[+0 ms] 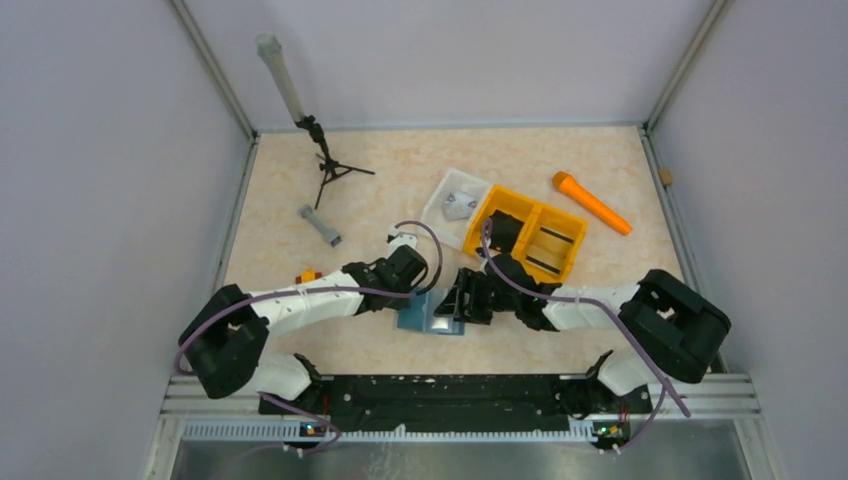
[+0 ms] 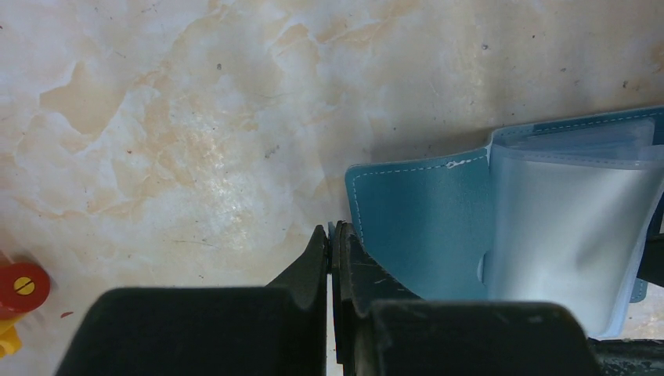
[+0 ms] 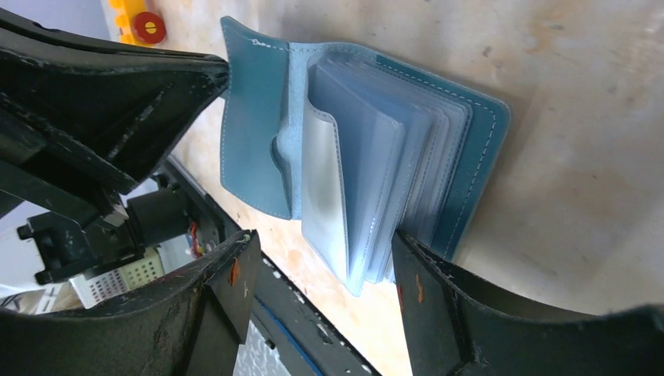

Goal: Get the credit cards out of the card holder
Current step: Place the card holder at the center of the board.

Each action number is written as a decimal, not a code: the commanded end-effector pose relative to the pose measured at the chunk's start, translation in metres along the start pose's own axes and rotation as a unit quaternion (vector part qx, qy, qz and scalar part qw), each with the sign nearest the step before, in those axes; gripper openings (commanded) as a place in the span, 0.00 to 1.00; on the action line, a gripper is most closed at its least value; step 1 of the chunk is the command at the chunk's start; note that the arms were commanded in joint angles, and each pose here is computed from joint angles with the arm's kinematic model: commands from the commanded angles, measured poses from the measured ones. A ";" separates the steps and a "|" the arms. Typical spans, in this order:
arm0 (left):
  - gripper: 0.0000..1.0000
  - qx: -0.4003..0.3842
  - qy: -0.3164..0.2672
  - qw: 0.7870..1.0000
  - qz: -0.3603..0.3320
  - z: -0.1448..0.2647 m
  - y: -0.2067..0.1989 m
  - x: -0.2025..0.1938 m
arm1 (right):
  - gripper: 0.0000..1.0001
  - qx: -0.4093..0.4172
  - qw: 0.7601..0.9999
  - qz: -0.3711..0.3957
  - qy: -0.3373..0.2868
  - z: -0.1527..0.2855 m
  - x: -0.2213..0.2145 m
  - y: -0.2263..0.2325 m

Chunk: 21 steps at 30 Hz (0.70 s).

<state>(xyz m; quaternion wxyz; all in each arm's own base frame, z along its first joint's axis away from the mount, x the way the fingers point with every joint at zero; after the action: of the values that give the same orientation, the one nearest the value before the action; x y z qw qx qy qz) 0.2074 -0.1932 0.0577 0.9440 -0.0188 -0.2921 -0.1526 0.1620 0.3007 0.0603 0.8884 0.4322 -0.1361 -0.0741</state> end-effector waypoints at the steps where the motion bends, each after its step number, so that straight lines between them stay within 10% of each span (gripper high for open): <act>1: 0.00 -0.038 -0.012 0.999 -0.005 0.006 -0.025 0.014 | 0.64 0.073 0.997 0.007 0.000 -0.009 0.006 0.040; 21: 0.00 -0.047 -0.002 0.999 -0.007 0.006 -0.030 0.010 | 0.57 0.132 0.991 0.036 0.008 -0.017 0.011 0.080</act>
<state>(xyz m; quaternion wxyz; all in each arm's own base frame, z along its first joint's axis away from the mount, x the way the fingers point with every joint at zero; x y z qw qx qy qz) 0.1972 -0.2079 0.0515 0.9461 -0.0287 -0.2685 -0.1788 0.1764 0.3472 0.1022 0.8365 0.5271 -0.1440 -0.0429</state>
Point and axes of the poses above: each gripper's point midway between its finger pads, its own z axis back along the fingers, its own y axis along the line the jaws close on, x = y × z, the point moved 2 cm from there along z, back along the fingers, and after that the axes turned 7 degrees about -z, right-handed, at the moved point
